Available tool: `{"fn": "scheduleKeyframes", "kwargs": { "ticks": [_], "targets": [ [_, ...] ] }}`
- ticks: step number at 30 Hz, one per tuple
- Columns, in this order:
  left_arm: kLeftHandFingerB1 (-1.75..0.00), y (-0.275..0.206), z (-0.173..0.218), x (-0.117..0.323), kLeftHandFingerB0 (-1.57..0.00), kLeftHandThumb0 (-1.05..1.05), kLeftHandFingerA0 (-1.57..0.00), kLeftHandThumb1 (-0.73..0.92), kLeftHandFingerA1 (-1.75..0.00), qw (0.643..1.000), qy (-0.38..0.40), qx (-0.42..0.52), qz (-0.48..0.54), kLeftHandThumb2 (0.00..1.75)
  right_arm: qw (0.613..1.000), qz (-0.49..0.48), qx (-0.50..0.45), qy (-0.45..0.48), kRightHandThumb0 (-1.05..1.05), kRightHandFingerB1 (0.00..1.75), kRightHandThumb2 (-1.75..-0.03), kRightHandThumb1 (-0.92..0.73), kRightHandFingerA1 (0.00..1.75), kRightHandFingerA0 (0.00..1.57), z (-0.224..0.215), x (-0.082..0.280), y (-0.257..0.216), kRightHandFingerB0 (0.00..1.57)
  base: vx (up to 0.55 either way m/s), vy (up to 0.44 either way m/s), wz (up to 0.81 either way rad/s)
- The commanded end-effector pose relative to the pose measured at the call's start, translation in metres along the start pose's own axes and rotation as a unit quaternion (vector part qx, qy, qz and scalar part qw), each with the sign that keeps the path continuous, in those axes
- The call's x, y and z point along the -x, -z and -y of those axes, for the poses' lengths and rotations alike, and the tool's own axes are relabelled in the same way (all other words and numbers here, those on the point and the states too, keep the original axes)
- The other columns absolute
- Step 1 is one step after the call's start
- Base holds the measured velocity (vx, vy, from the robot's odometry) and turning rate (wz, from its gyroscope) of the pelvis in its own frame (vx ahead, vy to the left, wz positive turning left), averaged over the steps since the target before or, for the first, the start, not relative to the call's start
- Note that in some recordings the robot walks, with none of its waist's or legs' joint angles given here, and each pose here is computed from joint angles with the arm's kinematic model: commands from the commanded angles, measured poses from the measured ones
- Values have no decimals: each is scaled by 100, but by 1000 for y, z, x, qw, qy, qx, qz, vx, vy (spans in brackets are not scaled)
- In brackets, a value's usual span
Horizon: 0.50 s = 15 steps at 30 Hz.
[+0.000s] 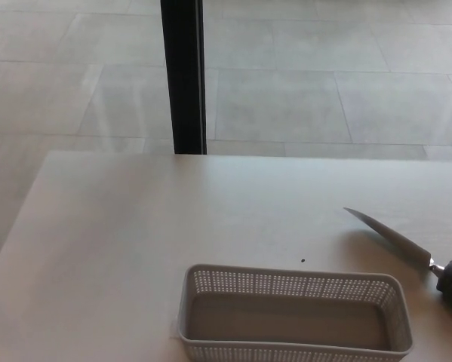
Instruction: A garden tool is kept on the righthand side and a container is kept on the lefthand side on a desk infront of the robot. the robot uses its right hand to pick up the garden tool and makes a scooping motion inside the container
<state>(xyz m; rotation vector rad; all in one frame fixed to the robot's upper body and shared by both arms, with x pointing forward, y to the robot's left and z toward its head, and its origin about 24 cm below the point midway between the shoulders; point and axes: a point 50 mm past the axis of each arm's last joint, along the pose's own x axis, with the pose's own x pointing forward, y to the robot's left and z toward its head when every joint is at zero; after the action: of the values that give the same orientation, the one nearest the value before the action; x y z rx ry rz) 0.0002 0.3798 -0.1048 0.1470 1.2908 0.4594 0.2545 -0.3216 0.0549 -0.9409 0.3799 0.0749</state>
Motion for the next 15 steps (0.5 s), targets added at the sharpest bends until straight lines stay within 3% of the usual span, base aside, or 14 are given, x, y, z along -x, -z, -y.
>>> {"fn": "scheduleKeyframes", "kwargs": {
  "ticks": [1,5,6,7,8,9,10,11,12,13,14,15],
  "targets": [
    [-107,-3,-11,3,-75,-98,-104,2,-123,1000,-4,-18,13,116,996,-15,85,-14,-99,17,-111,-72,15,0,1,-5,4,10,0,0,0],
    [-105,-2,-11,4,-75,-94,-99,9,-119,1000,-5,-21,16,117,995,-29,94,-10,-101,15,-111,-74,13,0,1,-11,9,12,0,0,0],
    [-110,-1,-10,3,-80,-93,-111,4,-125,1000,-5,-6,14,118,994,-36,106,-9,-99,15,-112,-74,14,0,2,-13,10,10,0,0,0],
    [-106,0,-10,3,-73,-93,-89,4,-114,1000,-4,-5,12,115,992,-41,117,-6,-103,14,-112,-77,11,0,2,-16,11,11,0,0,0],
    [-106,0,-10,3,-74,-103,-106,4,-123,1000,-3,-19,11,117,991,-47,123,-6,-102,14,-112,-76,11,0,2,-18,12,7,0,0,0],
    [-107,0,-10,3,-74,-104,-106,4,-124,1000,-3,-20,11,118,991,-49,126,-7,-100,15,-111,-75,13,0,2,-19,13,6,0,0,0],
    [-107,0,-10,3,-72,-105,-105,3,-125,1000,-3,-12,11,119,990,-51,132,-4,-90,26,-72,-86,2,0,1,-21,13,4,0,0,0],
    [-105,0,-10,3,-76,-93,-101,4,-121,1000,-1,-16,8,116,989,-52,135,-2,-104,16,-110,-77,9,0,2,-22,13,13,0,0,0],
    [-105,-1,-10,3,-76,-93,-101,4,-121,1000,-1,-16,8,116,989,-51,136,-1,-104,16,-110,-77,9,0,2,-23,13,13,0,0,0],
    [-112,-1,-11,4,-79,-101,-102,6,-127,1000,4,-13,14,121,988,-52,145,2,-90,28,-66,-86,10,0,1,-26,11,6,0,0,0],
    [-109,-2,-11,4,-81,-98,-104,2,-122,1000,2,-20,14,116,987,-48,155,6,-91,26,-109,-69,20,0,0,-28,10,6,0,0,0],
    [-107,-1,-10,3,-78,-96,-104,4,-122,1000,0,-17,14,116,987,-48,155,5,-90,27,-108,-69,20,0,-1,-30,7,7,0,0,0]
  ]
}}
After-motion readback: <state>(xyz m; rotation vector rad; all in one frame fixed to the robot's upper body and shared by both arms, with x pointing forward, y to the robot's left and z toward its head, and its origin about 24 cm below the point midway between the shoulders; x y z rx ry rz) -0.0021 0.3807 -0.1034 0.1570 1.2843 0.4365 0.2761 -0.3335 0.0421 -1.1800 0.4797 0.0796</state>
